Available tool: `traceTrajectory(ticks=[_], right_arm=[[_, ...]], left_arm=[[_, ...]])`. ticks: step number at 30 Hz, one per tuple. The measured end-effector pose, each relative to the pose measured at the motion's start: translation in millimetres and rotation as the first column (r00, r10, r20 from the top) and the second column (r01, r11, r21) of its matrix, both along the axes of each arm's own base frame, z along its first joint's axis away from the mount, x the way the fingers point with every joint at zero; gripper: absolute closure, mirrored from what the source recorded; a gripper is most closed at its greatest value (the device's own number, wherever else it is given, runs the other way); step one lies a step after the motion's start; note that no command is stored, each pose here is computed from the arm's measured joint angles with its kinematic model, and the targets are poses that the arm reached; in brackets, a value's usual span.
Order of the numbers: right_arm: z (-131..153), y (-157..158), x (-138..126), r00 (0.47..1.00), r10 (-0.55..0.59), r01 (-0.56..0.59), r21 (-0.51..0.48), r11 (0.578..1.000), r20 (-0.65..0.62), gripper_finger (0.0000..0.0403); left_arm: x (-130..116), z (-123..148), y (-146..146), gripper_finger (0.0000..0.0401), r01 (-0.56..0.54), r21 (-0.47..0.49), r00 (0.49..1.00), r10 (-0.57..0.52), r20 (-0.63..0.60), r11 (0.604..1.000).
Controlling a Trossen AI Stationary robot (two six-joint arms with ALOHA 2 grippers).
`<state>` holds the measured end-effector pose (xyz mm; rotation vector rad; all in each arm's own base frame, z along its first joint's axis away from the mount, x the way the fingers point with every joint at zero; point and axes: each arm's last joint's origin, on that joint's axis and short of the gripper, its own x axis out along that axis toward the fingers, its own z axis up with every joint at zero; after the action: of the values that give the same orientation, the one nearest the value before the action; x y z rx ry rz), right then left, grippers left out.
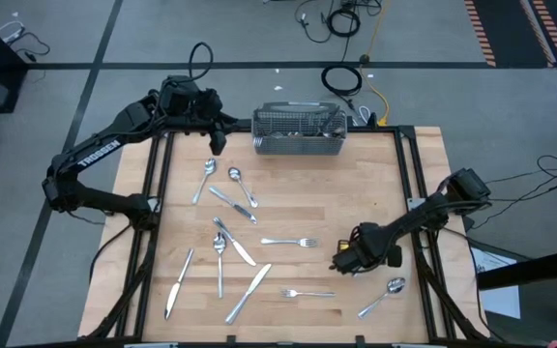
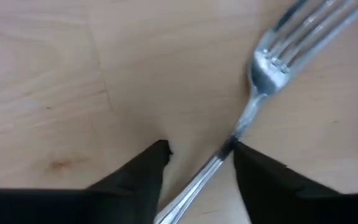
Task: Sort silverware
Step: Put the silver fork into the silverware organizer
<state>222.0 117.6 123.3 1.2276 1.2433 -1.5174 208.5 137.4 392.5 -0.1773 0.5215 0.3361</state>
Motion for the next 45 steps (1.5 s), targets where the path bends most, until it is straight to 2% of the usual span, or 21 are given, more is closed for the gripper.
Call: traceTrajectory(ticks=[4, 5, 9, 12, 13, 15, 17, 19, 24, 27, 30, 33, 35, 36, 38, 40, 42, 45], right_arm=[[1, -4, 2, 1.000, 0.020, -0.020, -0.018, 1.000, 0.016, 0.0360], [1, -4, 2, 0.999, 0.042, -0.042, -0.023, 0.999, 0.020, 0.0380], [2, -10, 4, 0.994, 0.104, -0.103, -0.032, 0.994, 0.019, 0.0395], [10, -15, 8, 0.985, 0.168, -0.163, -0.104, 0.981, 0.048, 0.0398], [13, -18, 10, 0.981, 0.187, -0.177, -0.156, 0.972, 0.051, 0.0399], [26, -29, 14, 0.973, 0.224, -0.198, -0.319, 0.927, 0.048, 0.0400], [42, -36, 19, 0.965, 0.250, -0.196, -0.417, 0.887, 0.080, 0.0400], [57, -46, 24, 0.952, 0.293, -0.218, -0.470, 0.855, 0.091, 0.0401], [107, -86, 38, 0.898, 0.427, -0.253, -0.668, 0.700, 0.108, 0.0401], [141, -113, 54, 0.843, 0.529, -0.282, -0.762, 0.583, 0.092, 0.0402], [177, -145, 73, 0.785, 0.619, -0.290, -0.865, 0.411, 0.031, 0.0402], [210, -179, 94, 0.686, 0.727, -0.263, -0.941, 0.213, -0.027, 0.0402], [225, -204, 104, 0.629, 0.776, -0.180, -0.980, 0.090, -0.044, 0.0402], [229, -218, 107, 0.612, 0.789, -0.135, -0.990, 0.045, -0.048, 0.0402], [229, -242, 112, 0.593, 0.803, -0.077, -0.997, -0.018, -0.060, 0.0402], [220, -263, 118, 0.578, 0.812, -0.062, -0.997, -0.056, -0.081, 0.0402], [203, -282, 129, 0.547, 0.830, -0.077, -0.994, -0.074, -0.105, 0.0402], [178, -304, 151, 0.469, 0.876, -0.104, -0.992, -0.067, -0.108, 0.0402]], left_arm=[[0, 0, 0, 0.0292, 0.000, -0.001, 1.000, 0.000, -0.001, 1.000], [0, 0, 0, 0.0292, 0.000, -0.001, 1.000, 0.000, -0.001, 1.000], [-1, 0, 1, 0.0292, -0.001, 0.006, 1.000, 0.001, -0.004, 1.000], [-2, 0, 3, 0.0292, -0.010, 0.009, 1.000, 0.010, -0.005, 1.000], [-2, 0, 3, 0.0292, -0.015, 0.006, 1.000, 0.015, -0.005, 1.000], [-3, 0, 4, 0.0292, -0.026, -0.007, 1.000, 0.026, 0.001, 1.000], [-4, 1, 4, 0.0292, -0.035, -0.017, 0.999, 0.035, 0.013, 0.999], [-5, 5, 3, 0.0292, -0.034, -0.004, 0.999, 0.034, 0.038, 0.999], [-10, 20, -1, 0.0292, -0.031, 0.061, 0.990, 0.022, 0.138, 0.998], [-16, 29, -5, 0.0292, -0.035, 0.098, 0.981, 0.016, 0.191, 0.995], [-22, 36, -10, 0.0292, -0.038, 0.120, 0.975, 0.011, 0.222, 0.992], [-27, 40, -13, 0.0292, -0.040, 0.131, 0.971, 0.008, 0.238, 0.991], [-31, 42, -16, 0.0292, -0.041, 0.139, 0.969, 0.005, 0.249, 0.989], [-32, 43, -17, 0.0292, -0.042, 0.142, 0.967, 0.004, 0.254, 0.989], [-34, 45, -18, 0.0292, -0.043, 0.147, 0.965, 0.004, 0.260, 0.988], [-37, 47, -20, 0.0292, -0.045, 0.152, 0.964, 0.002, 0.267, 0.987], [-39, 48, -22, 0.0292, -0.046, 0.158, 0.962, 0.001, 0.275, 0.986], [-43, 51, -25, 0.0292, -0.048, 0.164, 0.959, -0.001, 0.284, 0.985]])
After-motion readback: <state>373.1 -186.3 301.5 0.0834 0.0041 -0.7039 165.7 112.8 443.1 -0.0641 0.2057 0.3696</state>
